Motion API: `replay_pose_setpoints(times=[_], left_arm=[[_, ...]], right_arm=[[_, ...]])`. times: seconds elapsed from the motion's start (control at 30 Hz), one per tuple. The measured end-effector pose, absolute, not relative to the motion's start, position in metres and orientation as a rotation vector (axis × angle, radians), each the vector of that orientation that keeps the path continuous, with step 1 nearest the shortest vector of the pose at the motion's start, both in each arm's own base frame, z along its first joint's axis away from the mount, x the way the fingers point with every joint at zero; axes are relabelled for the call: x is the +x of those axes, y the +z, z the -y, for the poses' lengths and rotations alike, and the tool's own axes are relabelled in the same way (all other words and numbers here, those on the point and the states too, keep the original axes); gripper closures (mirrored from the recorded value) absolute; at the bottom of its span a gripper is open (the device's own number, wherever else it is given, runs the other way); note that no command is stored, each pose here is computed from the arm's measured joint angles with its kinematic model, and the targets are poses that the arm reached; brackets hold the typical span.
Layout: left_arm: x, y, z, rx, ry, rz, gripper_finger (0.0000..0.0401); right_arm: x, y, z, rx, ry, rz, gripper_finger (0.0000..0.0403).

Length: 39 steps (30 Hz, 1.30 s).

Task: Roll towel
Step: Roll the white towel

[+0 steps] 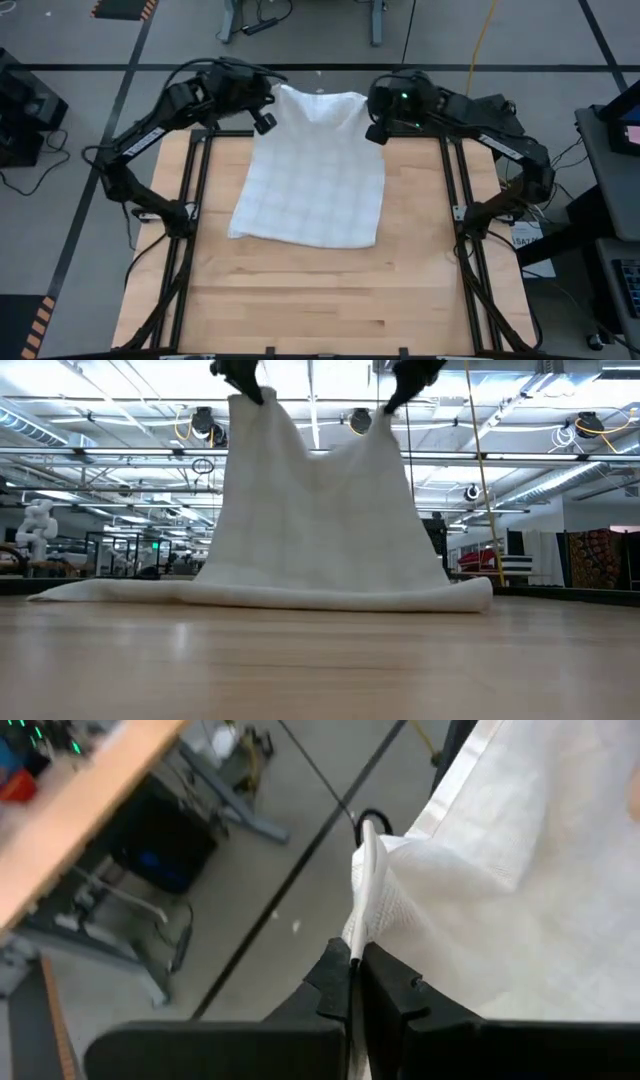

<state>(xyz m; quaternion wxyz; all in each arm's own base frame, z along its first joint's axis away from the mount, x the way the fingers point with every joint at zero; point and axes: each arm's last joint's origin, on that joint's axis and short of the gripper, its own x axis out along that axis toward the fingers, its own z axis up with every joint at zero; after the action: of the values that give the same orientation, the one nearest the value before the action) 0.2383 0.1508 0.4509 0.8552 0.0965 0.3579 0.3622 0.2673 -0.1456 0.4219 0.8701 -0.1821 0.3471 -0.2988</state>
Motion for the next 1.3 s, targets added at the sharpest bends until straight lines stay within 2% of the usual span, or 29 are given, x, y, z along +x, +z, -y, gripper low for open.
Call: replay_pose_setpoints(times=[0.17, 0.27, 0.4, 0.53, 0.63, 0.77, 0.93, 1.1, 1.3], left_arm=[[0.256, 0.423, -0.167, 0.170, 0.764, -0.836, 0.0390], [0.268, 0.398, -0.180, 0.156, 0.760, -0.904, 0.0390], [0.287, 0.370, -0.202, 0.162, 0.801, -0.895, 0.0390], [0.299, 0.348, -0.226, 0.153, 0.851, -0.905, 0.0390], [0.303, 0.335, -0.236, 0.145, 0.860, -0.935, 0.0390], [0.302, 0.330, -0.244, 0.157, 0.880, -0.961, 0.0390], [0.294, 0.335, -0.249, 0.157, 0.918, -0.956, 0.0390], [0.291, 0.336, -0.251, 0.150, 0.913, -0.952, 0.0390], [0.292, 0.336, -0.250, 0.133, 0.864, -0.938, 0.0390]], right_arm=[[0.269, 0.376, 0.177, -0.362, -0.646, -0.716, 0.0403], [0.265, 0.359, 0.189, -0.368, -0.678, -0.728, 0.0403], [0.256, 0.339, 0.206, -0.353, -0.733, -0.742, 0.0403], [0.245, 0.322, 0.214, -0.236, -0.801, -0.785, 0.0395], [0.234, 0.318, 0.205, -0.077, -0.828, -0.849, 0.0364], [0.220, 0.327, 0.181, 0.101, -0.745, -0.865, 0.0305], [0.213, 0.326, 0.124, 0.351, -0.442, -0.842, 0.0255], [0.207, 0.282, 0.056, 0.365, -0.301, -0.921, 0.0244], [0.191, 0.230, -0.009, 0.365, -0.221, -0.874, 0.0251]])
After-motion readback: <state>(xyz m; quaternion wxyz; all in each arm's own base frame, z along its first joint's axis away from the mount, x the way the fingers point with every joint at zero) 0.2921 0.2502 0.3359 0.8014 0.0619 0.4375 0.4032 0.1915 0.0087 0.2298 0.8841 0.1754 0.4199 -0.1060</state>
